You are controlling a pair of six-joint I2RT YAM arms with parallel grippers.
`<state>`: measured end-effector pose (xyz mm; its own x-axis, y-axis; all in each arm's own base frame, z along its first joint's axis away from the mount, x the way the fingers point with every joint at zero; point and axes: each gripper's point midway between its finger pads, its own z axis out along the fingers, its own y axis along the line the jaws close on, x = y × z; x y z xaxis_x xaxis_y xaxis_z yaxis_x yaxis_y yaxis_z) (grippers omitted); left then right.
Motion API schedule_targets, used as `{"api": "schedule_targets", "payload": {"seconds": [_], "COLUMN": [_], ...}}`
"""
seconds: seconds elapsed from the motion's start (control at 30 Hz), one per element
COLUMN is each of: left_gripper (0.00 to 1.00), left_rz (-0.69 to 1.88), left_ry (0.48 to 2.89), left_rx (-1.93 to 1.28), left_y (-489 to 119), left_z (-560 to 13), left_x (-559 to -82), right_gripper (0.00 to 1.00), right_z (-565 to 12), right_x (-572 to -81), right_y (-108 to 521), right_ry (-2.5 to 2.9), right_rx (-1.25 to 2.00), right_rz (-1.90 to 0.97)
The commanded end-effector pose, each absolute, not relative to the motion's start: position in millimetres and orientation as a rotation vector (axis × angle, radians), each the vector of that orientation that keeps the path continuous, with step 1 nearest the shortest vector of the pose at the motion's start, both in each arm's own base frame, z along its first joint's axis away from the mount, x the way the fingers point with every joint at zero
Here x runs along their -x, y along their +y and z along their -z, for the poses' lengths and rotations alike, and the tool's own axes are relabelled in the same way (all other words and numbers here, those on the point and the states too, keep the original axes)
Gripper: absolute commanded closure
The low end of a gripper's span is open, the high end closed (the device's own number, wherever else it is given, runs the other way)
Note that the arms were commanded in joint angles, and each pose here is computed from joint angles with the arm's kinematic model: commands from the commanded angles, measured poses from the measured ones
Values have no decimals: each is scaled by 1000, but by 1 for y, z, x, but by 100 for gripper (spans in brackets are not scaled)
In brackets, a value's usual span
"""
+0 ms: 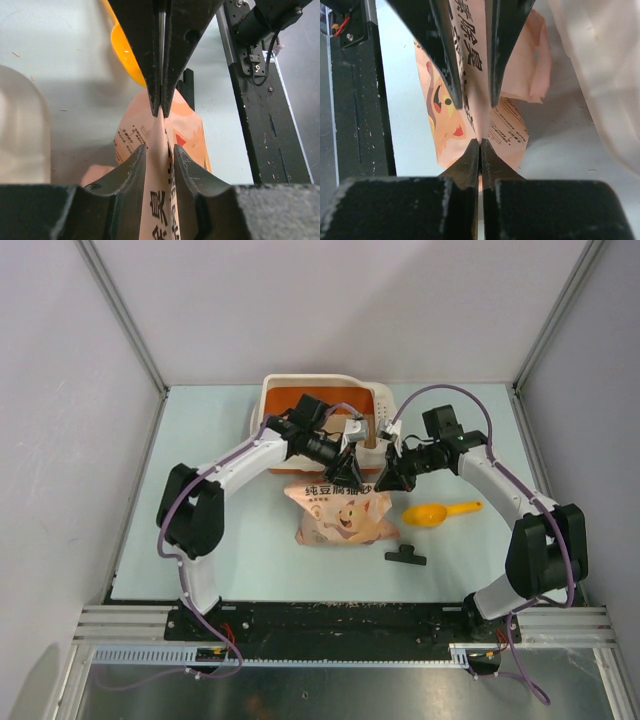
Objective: Fill the litter box with clean litter
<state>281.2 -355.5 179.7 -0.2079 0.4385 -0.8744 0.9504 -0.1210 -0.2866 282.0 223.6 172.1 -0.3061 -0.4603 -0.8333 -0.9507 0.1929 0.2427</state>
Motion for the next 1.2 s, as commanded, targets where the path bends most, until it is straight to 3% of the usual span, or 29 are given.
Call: {"api": "schedule_targets", "payload": {"seconds": [0.0,0.1,0.13,0.2,0.23,0.37,0.47,0.57,0.8,1.17], "left_gripper": [68,74,86,95,99,100,100,100,100,100], "left_rz": [1414,1426,1425,1414,1409,1377,1386,1384,1392,1354], "left_ry": [1613,1627,1634,1647,1648,1670,1671,1675,1684,1728], "left_rx": [-1555,-1560,-1556,-1552,-1552,-1549,-1546,-1547,-1542,-1532], "left_y": [-371,-376,-377,-376,-375,-372,-372,-374,-375,-368], "left_z": [-176,-173,-172,-171,-172,-170,-171,-171,-170,-168], "left_x": [-274,-272,-273,-275,-274,-274,-273,-273,-273,-269], "right_gripper": [100,100,100,99,89,61,53,51,56,57], "right_z": [-187,-186,-185,-185,-187,-194,-188,-175,-118,-70], "right_x": [-294,-294,-294,-296,-294,-302,-304,-289,-205,-192], "right_y": [230,231,230,224,219,180,141,114,103,110], "right_ry": [1828,1834,1839,1843,1853,1937,2039,2105,2314,2376], "right_rx": [1250,1247,1247,1245,1239,1106,968,936,1293,1458], "right_rz": [-1074,-1079,-1076,-1055,-1042,-988,-986,-1025,-1184,-1156]}}
